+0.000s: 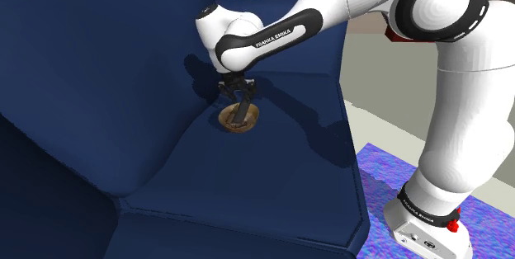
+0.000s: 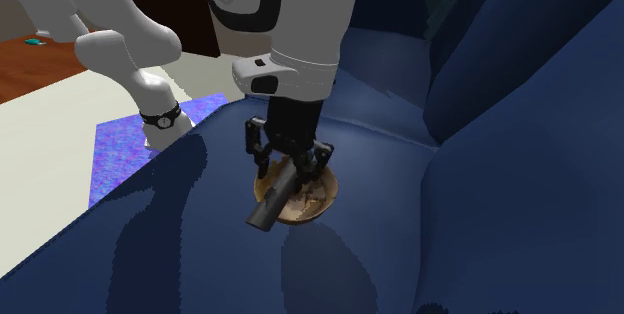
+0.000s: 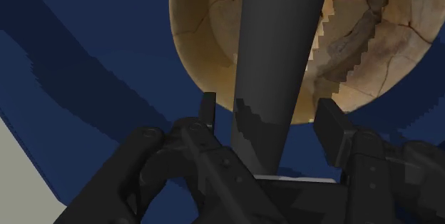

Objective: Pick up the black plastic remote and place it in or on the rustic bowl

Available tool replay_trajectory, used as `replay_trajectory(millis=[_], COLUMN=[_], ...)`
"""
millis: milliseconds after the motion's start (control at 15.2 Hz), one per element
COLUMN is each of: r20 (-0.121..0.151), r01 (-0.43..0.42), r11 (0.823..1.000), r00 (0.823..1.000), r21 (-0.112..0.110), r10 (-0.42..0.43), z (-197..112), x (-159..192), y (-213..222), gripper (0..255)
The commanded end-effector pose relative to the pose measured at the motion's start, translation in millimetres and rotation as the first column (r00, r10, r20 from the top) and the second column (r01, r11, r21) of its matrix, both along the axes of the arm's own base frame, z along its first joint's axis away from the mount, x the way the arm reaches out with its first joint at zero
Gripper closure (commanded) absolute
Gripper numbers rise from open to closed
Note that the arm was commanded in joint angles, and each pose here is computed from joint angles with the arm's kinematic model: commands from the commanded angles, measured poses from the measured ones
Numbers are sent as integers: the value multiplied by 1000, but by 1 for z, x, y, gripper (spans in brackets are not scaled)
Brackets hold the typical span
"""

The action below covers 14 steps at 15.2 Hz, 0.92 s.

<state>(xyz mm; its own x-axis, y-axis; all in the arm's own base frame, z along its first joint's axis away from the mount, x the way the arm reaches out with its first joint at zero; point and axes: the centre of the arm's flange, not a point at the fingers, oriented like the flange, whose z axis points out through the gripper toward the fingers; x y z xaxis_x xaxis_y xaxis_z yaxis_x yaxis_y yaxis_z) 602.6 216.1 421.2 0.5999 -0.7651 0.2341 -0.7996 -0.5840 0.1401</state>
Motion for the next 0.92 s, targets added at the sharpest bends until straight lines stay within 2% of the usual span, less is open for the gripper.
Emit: replay_trajectory(millis=[0, 264, 528, 858], r20=[0, 0, 0, 0], r01=[0, 0, 0, 0], r11=[1000, 1000, 1000, 1000], r00=[1000, 1000, 1000, 1000], r21=[0, 0, 0, 0], r10=[0, 0, 0, 0], z=[0, 0, 48, 48], x=[0, 0, -1, -1], y=[0, 0, 14, 14], gripper=[0, 0, 0, 0])
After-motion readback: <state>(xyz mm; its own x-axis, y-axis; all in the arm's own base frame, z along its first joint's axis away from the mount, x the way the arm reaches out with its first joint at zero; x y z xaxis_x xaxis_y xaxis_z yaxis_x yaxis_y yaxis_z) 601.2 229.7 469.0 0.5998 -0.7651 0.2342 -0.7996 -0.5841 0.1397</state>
